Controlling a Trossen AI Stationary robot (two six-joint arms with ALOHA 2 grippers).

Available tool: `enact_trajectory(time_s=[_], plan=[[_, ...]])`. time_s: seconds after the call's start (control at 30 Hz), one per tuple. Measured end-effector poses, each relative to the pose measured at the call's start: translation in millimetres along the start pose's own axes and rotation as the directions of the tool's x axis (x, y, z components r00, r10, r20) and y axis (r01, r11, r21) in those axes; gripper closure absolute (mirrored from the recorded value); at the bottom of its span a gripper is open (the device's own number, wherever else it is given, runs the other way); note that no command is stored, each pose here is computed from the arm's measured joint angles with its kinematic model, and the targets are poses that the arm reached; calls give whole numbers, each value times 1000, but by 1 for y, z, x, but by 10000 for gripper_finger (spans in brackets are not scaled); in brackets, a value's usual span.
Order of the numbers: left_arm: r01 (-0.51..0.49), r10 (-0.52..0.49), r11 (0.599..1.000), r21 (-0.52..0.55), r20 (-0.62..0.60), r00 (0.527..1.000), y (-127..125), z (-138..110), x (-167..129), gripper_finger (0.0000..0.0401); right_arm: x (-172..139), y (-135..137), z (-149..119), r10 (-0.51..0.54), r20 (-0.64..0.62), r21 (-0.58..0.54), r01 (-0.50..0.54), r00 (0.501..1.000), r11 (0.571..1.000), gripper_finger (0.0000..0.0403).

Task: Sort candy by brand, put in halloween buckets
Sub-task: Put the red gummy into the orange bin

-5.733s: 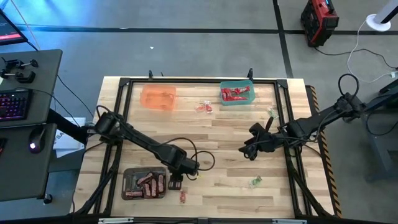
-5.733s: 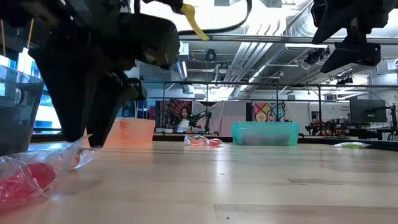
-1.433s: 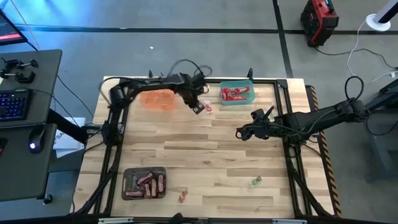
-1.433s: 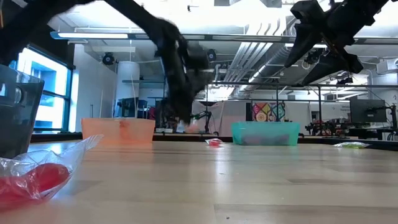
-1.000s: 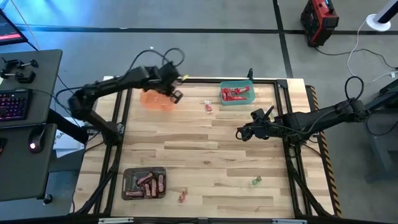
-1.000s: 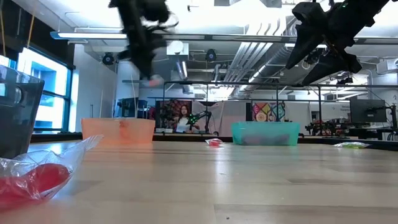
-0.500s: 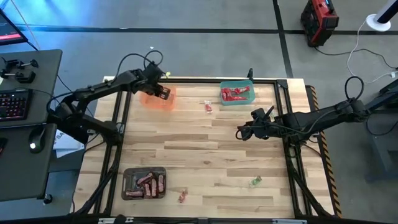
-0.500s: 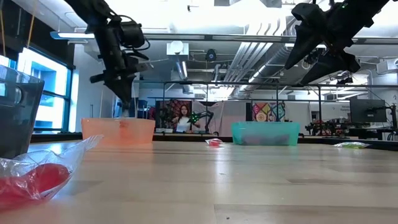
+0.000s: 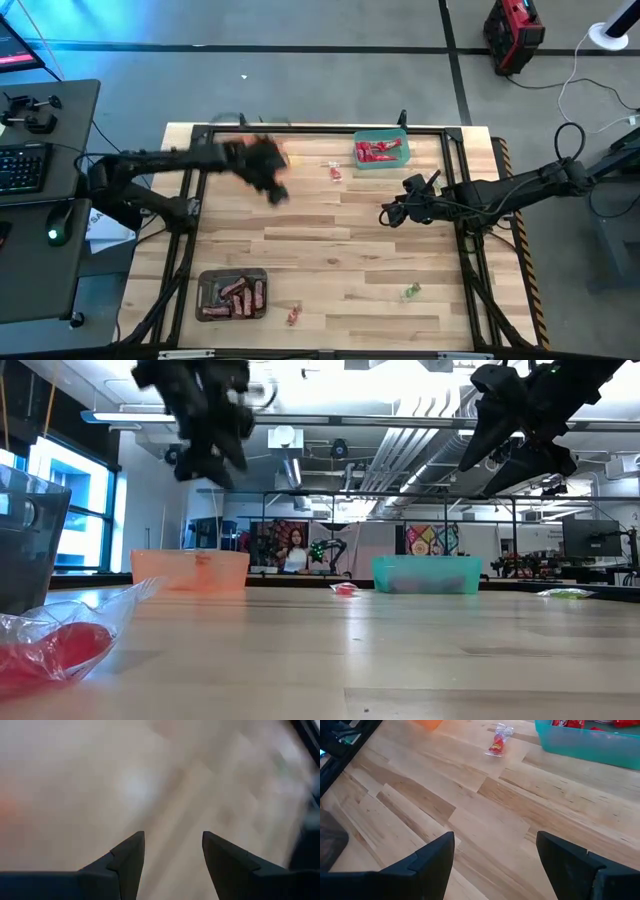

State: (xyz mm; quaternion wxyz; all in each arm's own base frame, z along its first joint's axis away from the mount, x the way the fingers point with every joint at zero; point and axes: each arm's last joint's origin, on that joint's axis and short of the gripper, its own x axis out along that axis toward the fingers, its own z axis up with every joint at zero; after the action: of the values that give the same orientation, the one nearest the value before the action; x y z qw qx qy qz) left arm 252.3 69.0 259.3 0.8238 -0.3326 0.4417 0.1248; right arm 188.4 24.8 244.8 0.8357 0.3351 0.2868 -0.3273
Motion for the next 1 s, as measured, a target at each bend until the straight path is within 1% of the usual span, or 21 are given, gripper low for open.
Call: enact_trajectory(time_s=[0.07, 0.13, 0.17, 0.23, 0.3, 0.33, 0.43, 0.5, 0.57, 0.63, 0.73, 0.8, 0.83, 0.87, 0.9, 1.0], plan=[[82, -76, 991, 105, -59, 995, -40, -22, 11, 211, 0, 0, 0, 0, 0, -8, 0, 1000, 1000, 128], [144, -121, 960, 239, -109, 987, -76, -49, 20, 211, 0, 0, 0, 0, 0, -8, 0, 1000, 1000, 128], [160, -124, 933, 324, -131, 984, -91, -63, 24, 211, 0, 0, 0, 0, 0, -9, 0, 1000, 1000, 128], [167, -99, 852, 497, -160, 982, -113, -92, 30, 210, 0, 0, 0, 0, -1, -27, 0, 1000, 1000, 128], [166, -64, 771, 615, -184, 981, -127, -111, 36, 210, 0, 0, 0, 0, -1, -53, -1, 1000, 999, 128], [173, -55, 744, 646, -199, 979, -133, -116, 41, 210, 0, 0, 0, 0, -1, -64, 0, 1000, 998, 128], [191, -46, 700, 688, -223, 974, -150, -113, 55, 210, 0, 0, 0, 0, -2, -93, -1, 1000, 996, 128], [207, -52, 652, 729, -229, 972, -163, -107, 65, 210, 0, 0, 0, 1, -3, -109, -1, 1000, 994, 128], [242, -72, 587, 773, -248, 966, -179, -100, 76, 210, 0, 0, 0, 5, -11, -114, -6, 1000, 993, 128], [298, -74, 515, 804, -305, 950, -189, -98, 87, 210, 0, 0, -1, 15, -32, -114, -19, 999, 993, 128], [361, -50, 401, 842, -374, 926, -199, -105, 103, 210, 0, 0, -2, 18, -60, -121, -26, 998, 992, 128], [385, -43, 323, 865, -393, 919, -203, -111, 114, 210, 0, -1, -3, 17, -76, -138, -28, 997, 990, 128], [393, -40, 287, 873, -399, 916, -204, -114, 119, 210, 0, -1, -3, 13, -81, -146, -25, 997, 989, 128], [398, -38, 261, 879, -403, 914, -205, -117, 124, 210, 0, -2, -3, 10, -82, -150, -22, 997, 988, 128], [403, -35, 247, 881, -408, 912, -205, -119, 129, 210, 0, -2, -3, 9, -83, -152, -21, 997, 988, 128], [437, -11, 244, 866, -448, 894, -203, -127, 143, 210, 0, -2, -4, 4, -87, -155, -18, 996, 988, 128]])
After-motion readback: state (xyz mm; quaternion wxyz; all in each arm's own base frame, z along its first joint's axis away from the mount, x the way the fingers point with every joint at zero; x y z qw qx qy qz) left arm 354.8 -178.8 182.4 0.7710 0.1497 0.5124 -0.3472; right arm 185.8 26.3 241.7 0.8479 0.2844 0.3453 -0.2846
